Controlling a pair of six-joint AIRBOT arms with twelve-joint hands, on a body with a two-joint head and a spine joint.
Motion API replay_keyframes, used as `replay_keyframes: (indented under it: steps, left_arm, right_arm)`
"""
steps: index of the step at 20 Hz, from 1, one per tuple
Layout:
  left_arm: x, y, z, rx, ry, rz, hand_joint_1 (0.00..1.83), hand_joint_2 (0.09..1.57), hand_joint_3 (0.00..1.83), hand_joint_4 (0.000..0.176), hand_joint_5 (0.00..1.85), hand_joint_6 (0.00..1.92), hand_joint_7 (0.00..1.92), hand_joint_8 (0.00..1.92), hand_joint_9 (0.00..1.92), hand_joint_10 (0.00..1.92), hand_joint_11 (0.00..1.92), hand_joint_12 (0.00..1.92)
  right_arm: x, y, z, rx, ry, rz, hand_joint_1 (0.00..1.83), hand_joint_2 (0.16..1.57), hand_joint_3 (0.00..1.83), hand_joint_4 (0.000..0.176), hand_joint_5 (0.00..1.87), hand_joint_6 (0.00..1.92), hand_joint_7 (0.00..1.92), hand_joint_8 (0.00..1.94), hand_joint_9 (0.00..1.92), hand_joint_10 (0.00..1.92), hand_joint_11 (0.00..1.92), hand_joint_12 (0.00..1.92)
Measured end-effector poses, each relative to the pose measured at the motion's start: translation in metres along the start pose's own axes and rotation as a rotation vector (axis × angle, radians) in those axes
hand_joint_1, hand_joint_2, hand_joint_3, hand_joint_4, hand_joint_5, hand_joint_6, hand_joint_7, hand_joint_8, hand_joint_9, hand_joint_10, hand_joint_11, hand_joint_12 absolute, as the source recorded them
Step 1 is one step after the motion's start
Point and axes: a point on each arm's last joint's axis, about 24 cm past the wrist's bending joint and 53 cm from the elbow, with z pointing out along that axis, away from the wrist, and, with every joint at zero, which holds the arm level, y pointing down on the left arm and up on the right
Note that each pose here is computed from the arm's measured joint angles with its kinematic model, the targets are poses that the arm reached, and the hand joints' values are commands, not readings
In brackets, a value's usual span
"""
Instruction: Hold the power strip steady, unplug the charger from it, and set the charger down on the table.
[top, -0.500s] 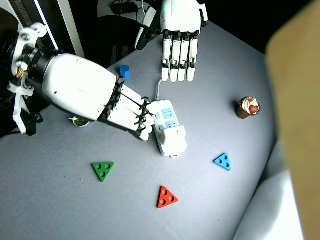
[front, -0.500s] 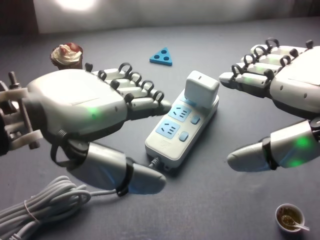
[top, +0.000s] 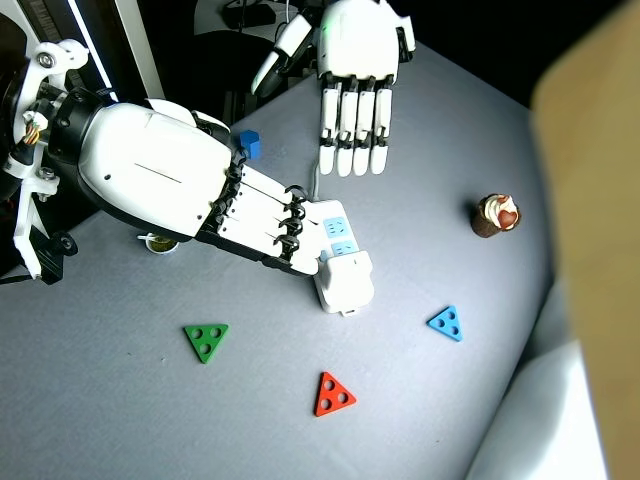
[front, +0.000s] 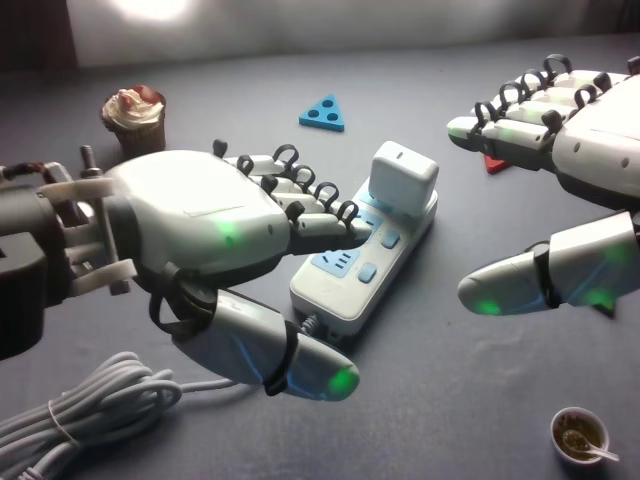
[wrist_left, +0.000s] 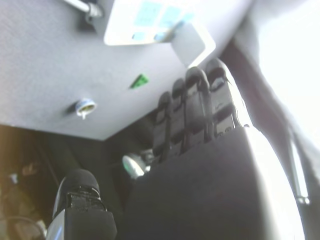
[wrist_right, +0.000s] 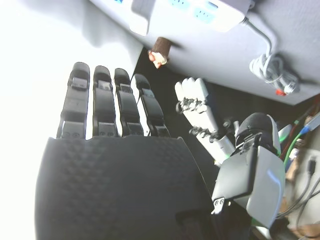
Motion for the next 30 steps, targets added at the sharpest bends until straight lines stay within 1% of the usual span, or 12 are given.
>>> replay_keyframes:
  steps: [4, 6, 7, 8, 9, 11, 16, 22, 25, 27, 28, 30]
  left_arm:
    - [0.012, 0.005, 0.011, -0.014, 0.05, -0.011, 0.0, 1.02, 0.01, 0.0, 0.15, 0.0, 0.16, 0.0, 0.15, 0.01, 0.02, 0.16]
    - [0.019, 0.001, 0.018, -0.006, 0.072, -0.007, 0.0, 1.02, 0.01, 0.0, 0.15, 0.0, 0.16, 0.0, 0.14, 0.0, 0.03, 0.16]
    - [0.024, 0.0, 0.022, -0.002, 0.084, -0.01, 0.01, 1.02, 0.01, 0.0, 0.15, 0.0, 0.16, 0.0, 0.14, 0.0, 0.02, 0.16]
    - [0.027, 0.002, 0.025, -0.001, 0.085, -0.013, 0.0, 1.02, 0.01, 0.0, 0.14, 0.0, 0.16, 0.0, 0.14, 0.0, 0.03, 0.17]
    - [0.03, 0.003, 0.026, -0.002, 0.09, -0.015, 0.0, 1.02, 0.01, 0.0, 0.14, 0.0, 0.16, 0.0, 0.14, 0.0, 0.03, 0.17]
    - [0.033, 0.005, 0.03, -0.003, 0.096, -0.006, 0.0, 1.02, 0.0, 0.0, 0.13, 0.0, 0.13, 0.0, 0.11, 0.0, 0.01, 0.16]
    - [0.042, 0.009, 0.038, -0.005, 0.104, -0.001, 0.02, 1.02, 0.0, 0.0, 0.13, 0.0, 0.14, 0.0, 0.11, 0.0, 0.02, 0.16]
    - [0.035, 0.015, 0.052, -0.007, 0.079, 0.028, 0.03, 1.01, 0.0, 0.0, 0.14, 0.01, 0.13, 0.01, 0.11, 0.01, 0.03, 0.16]
    - [0.034, 0.019, 0.058, -0.01, 0.077, 0.031, 0.01, 1.02, 0.0, 0.0, 0.11, 0.0, 0.11, 0.01, 0.1, 0.01, 0.02, 0.16]
    - [0.033, 0.02, 0.06, -0.012, 0.075, 0.034, 0.02, 1.02, 0.0, 0.0, 0.13, 0.01, 0.13, 0.01, 0.12, 0.01, 0.03, 0.16]
    - [0.033, 0.021, 0.061, -0.014, 0.075, 0.036, 0.01, 1.02, 0.0, 0.0, 0.13, 0.01, 0.13, 0.01, 0.12, 0.01, 0.03, 0.16]
    - [0.035, 0.019, 0.064, -0.008, 0.08, 0.041, 0.03, 1.02, 0.0, 0.0, 0.13, 0.01, 0.13, 0.01, 0.12, 0.01, 0.03, 0.16]
  right_arm:
    - [-0.003, -0.001, 0.0, 0.006, -0.008, 0.013, 0.05, 0.89, 0.01, 0.0, 0.0, 0.0, 0.01, 0.0, 0.01, 0.0, 0.0, 0.0]
    - [-0.003, -0.001, 0.0, 0.006, -0.006, 0.02, 0.46, 0.93, 0.01, 0.0, 0.0, 0.0, 0.0, 0.0, 0.0, 0.0, 0.0, 0.0]
    - [-0.002, -0.002, 0.0, 0.006, -0.005, 0.029, 0.52, 0.94, 0.01, 0.0, 0.0, 0.0, 0.0, 0.0, 0.0, 0.0, 0.0, 0.0]
    - [-0.002, -0.003, 0.0, 0.011, -0.004, 0.043, 0.72, 0.95, 0.01, 0.0, 0.0, 0.0, 0.0, 0.0, 0.0, 0.0, 0.0, 0.0]
    - [-0.002, -0.004, 0.0, 0.015, -0.003, 0.053, 0.72, 0.95, 0.01, 0.0, 0.0, 0.0, 0.0, 0.0, 0.0, 0.0, 0.0, 0.0]
    - [-0.002, -0.005, 0.0, 0.019, -0.002, 0.062, 0.89, 0.96, 0.01, 0.0, 0.0, 0.0, 0.0, 0.0, 0.0, 0.0, 0.0, 0.0]
    - [-0.002, -0.007, 0.0, 0.026, -0.002, 0.086, 1.09, 0.98, 0.0, 0.0, 0.0, 0.0, 0.0, 0.0, 0.0, 0.0, 0.01, 0.01]
    - [-0.009, -0.012, -0.003, 0.071, -0.054, 0.127, 1.05, 1.03, 0.01, 0.0, 0.0, 0.0, 0.01, 0.0, 0.01, 0.0, 0.03, 0.02]
    - [-0.009, -0.021, -0.006, 0.131, -0.074, 0.219, 1.06, 1.04, 0.01, 0.0, 0.0, 0.0, 0.0, 0.0, 0.0, 0.0, 0.02, 0.01]
    - [-0.011, -0.029, -0.007, 0.162, -0.087, 0.246, 1.04, 1.05, 0.01, 0.0, 0.0, 0.0, 0.0, 0.0, 0.0, 0.0, 0.01, 0.01]
    - [-0.011, -0.036, -0.008, 0.199, -0.095, 0.255, 1.05, 1.05, 0.01, 0.0, 0.01, 0.0, 0.0, 0.0, 0.0, 0.0, 0.03, 0.02]
    - [0.002, -0.054, -0.005, 0.31, -0.072, 0.267, 1.02, 1.05, 0.01, 0.0, 0.0, 0.0, 0.0, 0.0, 0.0, 0.0, 0.03, 0.02]
